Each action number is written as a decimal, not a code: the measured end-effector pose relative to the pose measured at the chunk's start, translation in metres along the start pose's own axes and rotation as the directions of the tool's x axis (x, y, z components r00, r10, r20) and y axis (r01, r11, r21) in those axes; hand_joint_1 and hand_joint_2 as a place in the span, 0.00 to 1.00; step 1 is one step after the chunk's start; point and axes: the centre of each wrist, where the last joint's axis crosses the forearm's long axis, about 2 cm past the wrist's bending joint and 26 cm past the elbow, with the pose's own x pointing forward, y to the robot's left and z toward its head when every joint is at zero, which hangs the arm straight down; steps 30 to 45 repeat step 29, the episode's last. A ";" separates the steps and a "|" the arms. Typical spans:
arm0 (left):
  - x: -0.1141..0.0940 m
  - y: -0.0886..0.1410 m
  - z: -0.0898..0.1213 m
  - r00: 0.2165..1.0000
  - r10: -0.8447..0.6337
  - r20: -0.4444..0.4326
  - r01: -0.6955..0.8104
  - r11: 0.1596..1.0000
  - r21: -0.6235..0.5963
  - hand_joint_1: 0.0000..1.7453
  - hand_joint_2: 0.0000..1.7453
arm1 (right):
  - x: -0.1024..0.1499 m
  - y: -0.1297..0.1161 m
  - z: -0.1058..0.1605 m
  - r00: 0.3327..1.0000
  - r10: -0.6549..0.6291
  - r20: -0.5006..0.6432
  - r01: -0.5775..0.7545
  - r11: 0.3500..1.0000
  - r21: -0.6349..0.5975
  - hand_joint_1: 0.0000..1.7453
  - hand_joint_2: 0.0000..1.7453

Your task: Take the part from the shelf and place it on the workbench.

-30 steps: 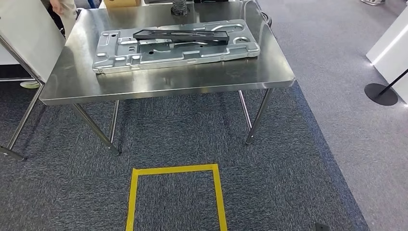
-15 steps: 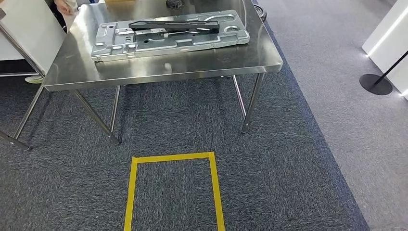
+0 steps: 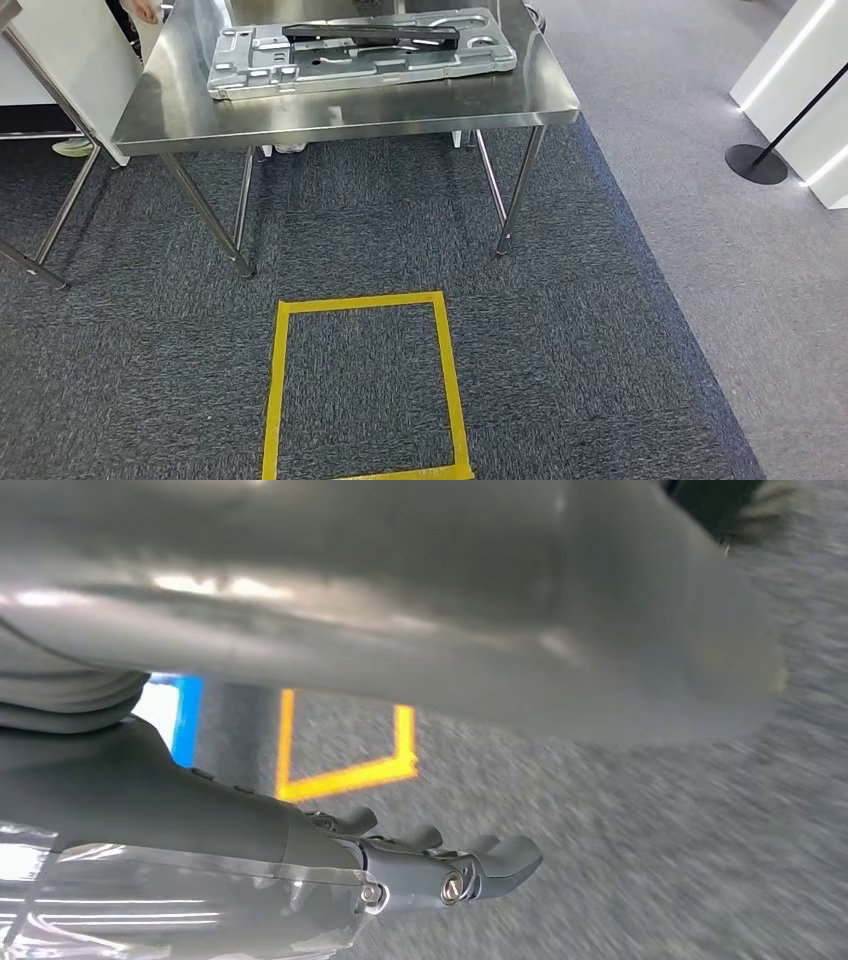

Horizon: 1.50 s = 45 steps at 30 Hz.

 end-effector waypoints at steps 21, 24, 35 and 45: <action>-0.003 0.001 0.002 0.998 -0.025 -0.056 0.025 1.000 -0.006 0.00 0.00 | -0.005 0.005 0.001 0.997 -0.004 -0.080 0.010 0.997 0.074 0.00 1.00; -0.003 0.000 0.002 0.998 -0.026 -0.054 0.026 1.000 -0.008 0.00 0.00 | -0.006 0.006 0.001 0.997 -0.008 -0.077 0.014 0.997 0.074 0.00 1.00; -0.003 0.000 0.002 0.998 -0.026 -0.061 0.025 1.000 -0.007 0.00 0.00 | -0.008 0.005 0.002 0.997 -0.004 -0.080 0.010 0.997 0.072 0.00 1.00; -0.003 0.000 0.002 0.998 -0.026 -0.061 0.025 1.000 -0.007 0.00 0.00 | -0.008 0.005 0.002 0.997 -0.004 -0.080 0.010 0.997 0.072 0.00 1.00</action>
